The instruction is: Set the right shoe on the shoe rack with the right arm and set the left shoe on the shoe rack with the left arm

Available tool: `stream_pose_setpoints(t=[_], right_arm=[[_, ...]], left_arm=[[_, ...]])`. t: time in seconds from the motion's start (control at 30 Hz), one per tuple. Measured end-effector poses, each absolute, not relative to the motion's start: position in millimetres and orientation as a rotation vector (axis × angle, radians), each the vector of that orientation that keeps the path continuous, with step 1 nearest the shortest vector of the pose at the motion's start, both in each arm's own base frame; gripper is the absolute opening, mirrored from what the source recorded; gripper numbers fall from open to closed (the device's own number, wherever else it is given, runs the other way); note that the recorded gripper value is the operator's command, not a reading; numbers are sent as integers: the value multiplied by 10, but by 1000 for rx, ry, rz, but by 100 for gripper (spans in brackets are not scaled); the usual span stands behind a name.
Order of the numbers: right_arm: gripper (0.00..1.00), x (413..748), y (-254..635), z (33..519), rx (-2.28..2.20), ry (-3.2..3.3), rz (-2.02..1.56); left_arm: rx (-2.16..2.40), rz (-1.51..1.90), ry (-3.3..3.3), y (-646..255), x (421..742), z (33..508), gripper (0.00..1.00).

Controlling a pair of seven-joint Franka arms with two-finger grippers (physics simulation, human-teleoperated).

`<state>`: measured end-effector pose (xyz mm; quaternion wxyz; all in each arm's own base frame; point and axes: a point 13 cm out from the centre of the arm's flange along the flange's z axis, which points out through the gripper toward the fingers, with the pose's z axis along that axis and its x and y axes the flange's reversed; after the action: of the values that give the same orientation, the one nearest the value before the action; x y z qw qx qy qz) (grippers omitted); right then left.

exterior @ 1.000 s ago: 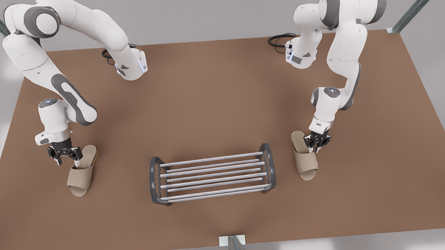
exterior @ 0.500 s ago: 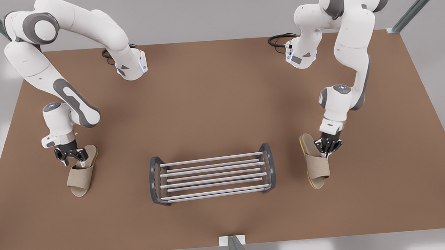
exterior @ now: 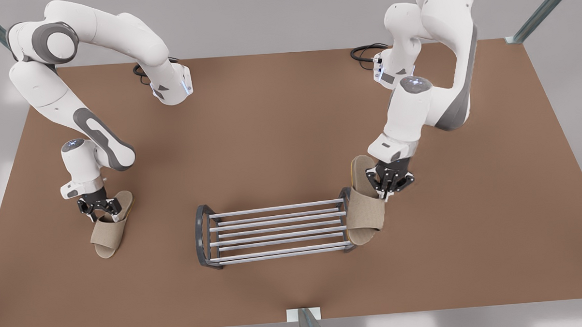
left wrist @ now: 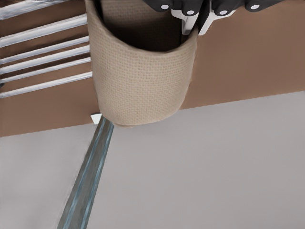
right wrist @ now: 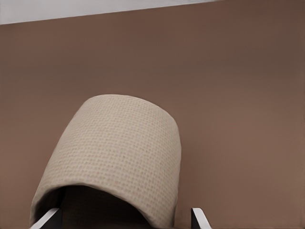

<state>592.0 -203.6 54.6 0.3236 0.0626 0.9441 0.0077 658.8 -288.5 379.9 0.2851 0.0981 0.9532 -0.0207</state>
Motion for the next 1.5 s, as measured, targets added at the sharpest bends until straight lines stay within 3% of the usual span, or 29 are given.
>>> stream_pose_setpoints(t=[0.17,0.37,0.4,0.43,0.47,0.5,0.6,0.67,0.9,0.97,1.07,1.2,1.3,1.37,1.4,1.43,1.5], right_arm=[[100,5963,-2132,586,173,2464,8],[100,6030,-2161,525,185,2458,16],[76,6030,-2168,521,186,2458,16],[59,6028,-2176,519,188,2458,16],[56,6027,-2182,517,190,2458,16],[44,6025,-2187,517,191,2458,16],[35,6020,-2211,521,199,2456,16],[21,6015,-2228,527,204,2454,15],[21,6034,-2243,612,205,2443,10],[21,6063,-2224,663,203,2436,10],[21,6122,-2232,818,192,2429,-2],[21,6331,-2213,1416,141,2419,-37],[21,6502,-1961,2176,60,2414,-76],[21,6591,-1539,2665,-15,2417,-83],[21,6612,-1259,2913,-63,2420,-92],[21,6609,-950,3165,-114,2425,-109],[21,6685,-212,3712,-211,2423,-121]], left_arm=[[332,54,2605,-3843,6390,3609,21],[226,240,2612,-3914,6634,3242,21],[217,261,2608,-3955,6617,3193,21],[199,269,2597,-4020,6636,3206,21],[179,274,2589,-4096,6646,3220,21],[159,286,2589,-4130,6643,3176,21],[99,336,2587,-4091,6650,3012,21],[76,369,2580,-4089,6621,2887,21],[-30,385,2560,-4173,6521,2691,21],[-66,374,2553,-4178,6523,2710,100],[-107,355,2545,-4218,6502,2750,100],[-124,330,2539,-4436,6318,2852,100],[-166,236,2558,-4788,5918,3527,100],[-403,181,2596,-3983,6155,4305,100],[-565,189,2635,-3268,6388,4446,100],[-716,217,2678,-2514,6571,4447,100],[-880,253,2787,-1593,6607,4285,100]])
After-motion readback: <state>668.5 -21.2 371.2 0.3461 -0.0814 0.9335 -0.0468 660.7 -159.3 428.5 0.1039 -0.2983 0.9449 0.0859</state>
